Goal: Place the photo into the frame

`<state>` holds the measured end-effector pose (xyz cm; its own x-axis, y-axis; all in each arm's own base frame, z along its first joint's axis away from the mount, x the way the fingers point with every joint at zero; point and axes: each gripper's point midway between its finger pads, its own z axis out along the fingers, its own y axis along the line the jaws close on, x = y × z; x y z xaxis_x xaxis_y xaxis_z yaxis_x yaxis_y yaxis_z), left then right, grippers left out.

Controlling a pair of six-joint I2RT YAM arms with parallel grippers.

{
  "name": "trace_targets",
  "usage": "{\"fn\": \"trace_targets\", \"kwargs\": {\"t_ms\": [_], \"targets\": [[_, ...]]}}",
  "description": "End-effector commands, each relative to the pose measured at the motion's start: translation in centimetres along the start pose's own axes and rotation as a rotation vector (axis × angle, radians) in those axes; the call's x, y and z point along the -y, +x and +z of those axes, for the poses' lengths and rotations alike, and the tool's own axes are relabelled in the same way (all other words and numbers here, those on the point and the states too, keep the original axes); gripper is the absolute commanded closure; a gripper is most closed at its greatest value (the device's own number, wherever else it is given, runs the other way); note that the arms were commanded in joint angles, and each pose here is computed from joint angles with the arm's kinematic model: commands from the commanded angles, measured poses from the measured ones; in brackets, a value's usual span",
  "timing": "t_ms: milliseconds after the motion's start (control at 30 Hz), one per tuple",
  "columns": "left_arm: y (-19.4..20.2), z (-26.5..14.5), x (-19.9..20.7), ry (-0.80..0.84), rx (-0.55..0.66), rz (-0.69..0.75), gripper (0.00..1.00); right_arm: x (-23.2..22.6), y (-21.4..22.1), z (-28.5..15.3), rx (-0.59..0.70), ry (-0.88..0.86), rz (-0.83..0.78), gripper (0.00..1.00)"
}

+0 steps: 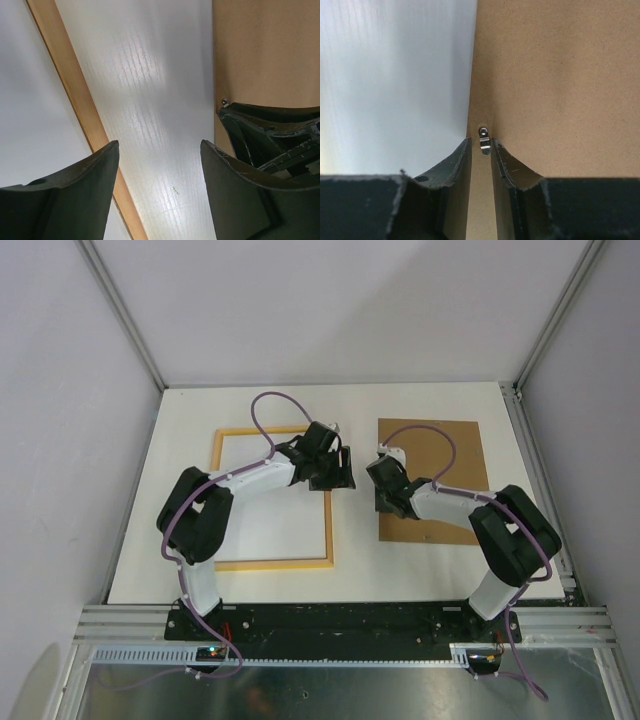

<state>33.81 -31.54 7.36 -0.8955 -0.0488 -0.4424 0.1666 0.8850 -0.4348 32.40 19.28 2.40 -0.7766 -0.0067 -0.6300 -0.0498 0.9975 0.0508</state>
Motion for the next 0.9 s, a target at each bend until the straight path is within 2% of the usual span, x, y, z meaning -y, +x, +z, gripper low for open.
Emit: {"fn": "trace_targets", "kwargs": {"t_ms": [0, 233, 600, 867], "targets": [[-1.4, -1.4, 1.1, 0.042, 0.049, 0.015, 0.29, 0.8, 0.7, 0.2, -0.011, 0.060, -0.031, 0.74], [-1.4, -1.3, 1.0, 0.039, 0.049, 0.013, 0.29, 0.6, 1.9, 0.7, -0.043, 0.101, -0.076, 0.78], [-1.3, -1.2, 0.8, 0.034, 0.044, 0.006, 0.29, 0.0, 2.2, 0.5, -0.055, 0.090, -0.079, 0.98], [-1.0, -1.0, 0.7, 0.035, 0.038, 0.001, 0.28, -0.8, 0.8, -0.9, -0.030, 0.035, -0.041, 1.00]]}}
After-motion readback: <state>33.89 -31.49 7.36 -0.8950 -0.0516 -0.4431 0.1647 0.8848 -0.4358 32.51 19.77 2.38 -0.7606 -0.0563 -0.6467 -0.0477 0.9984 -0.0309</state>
